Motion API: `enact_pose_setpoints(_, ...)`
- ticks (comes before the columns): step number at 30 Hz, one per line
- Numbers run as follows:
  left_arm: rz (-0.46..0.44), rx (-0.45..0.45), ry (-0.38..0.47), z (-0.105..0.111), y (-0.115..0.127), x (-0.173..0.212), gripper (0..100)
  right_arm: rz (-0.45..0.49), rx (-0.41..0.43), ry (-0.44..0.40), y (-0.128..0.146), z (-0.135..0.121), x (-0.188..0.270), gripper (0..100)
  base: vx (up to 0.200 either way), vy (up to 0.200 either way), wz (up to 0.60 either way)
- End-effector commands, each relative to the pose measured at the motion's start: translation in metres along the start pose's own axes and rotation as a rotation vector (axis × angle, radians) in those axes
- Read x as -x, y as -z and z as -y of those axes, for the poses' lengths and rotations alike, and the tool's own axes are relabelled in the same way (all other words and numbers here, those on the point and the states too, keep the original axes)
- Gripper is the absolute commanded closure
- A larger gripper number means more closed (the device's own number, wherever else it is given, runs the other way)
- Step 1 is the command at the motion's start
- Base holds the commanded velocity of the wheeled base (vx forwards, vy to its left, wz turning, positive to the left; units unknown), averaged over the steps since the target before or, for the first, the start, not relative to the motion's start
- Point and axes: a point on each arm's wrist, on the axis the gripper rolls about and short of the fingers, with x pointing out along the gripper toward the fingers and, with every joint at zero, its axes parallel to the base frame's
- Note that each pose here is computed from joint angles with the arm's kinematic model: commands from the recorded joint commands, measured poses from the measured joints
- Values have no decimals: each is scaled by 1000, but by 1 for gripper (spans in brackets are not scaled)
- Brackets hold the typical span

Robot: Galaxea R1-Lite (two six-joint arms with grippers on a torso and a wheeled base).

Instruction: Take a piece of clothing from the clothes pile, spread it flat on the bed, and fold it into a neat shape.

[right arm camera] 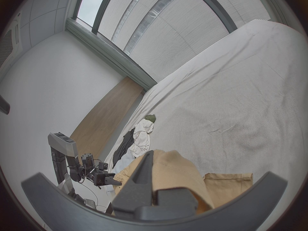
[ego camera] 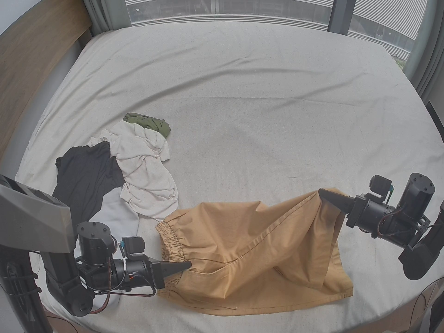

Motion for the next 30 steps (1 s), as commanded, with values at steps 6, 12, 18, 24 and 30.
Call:
enact_pose_setpoints(6,66,-41,27,11,-14,8,100,14,6,-4,-4,0,-1,100,0,0,0)
enact_pose_setpoints(12,180,-79,71,27,-39,19,100,26,11,-4,-7,1,-1,100,0,0,0)
enact_pose_setpoints(18,241,-118,90,35,-53,23,100,47,14,9,-12,6,0,100,0,0,0)
enact_pose_setpoints(24,287,-139,88,34,-64,26,100,58,19,12,-16,8,2,100,0,0,0)
enact_pose_setpoints(30,320,-151,77,32,-72,30,100,70,25,16,-20,11,2,100,0,0,0)
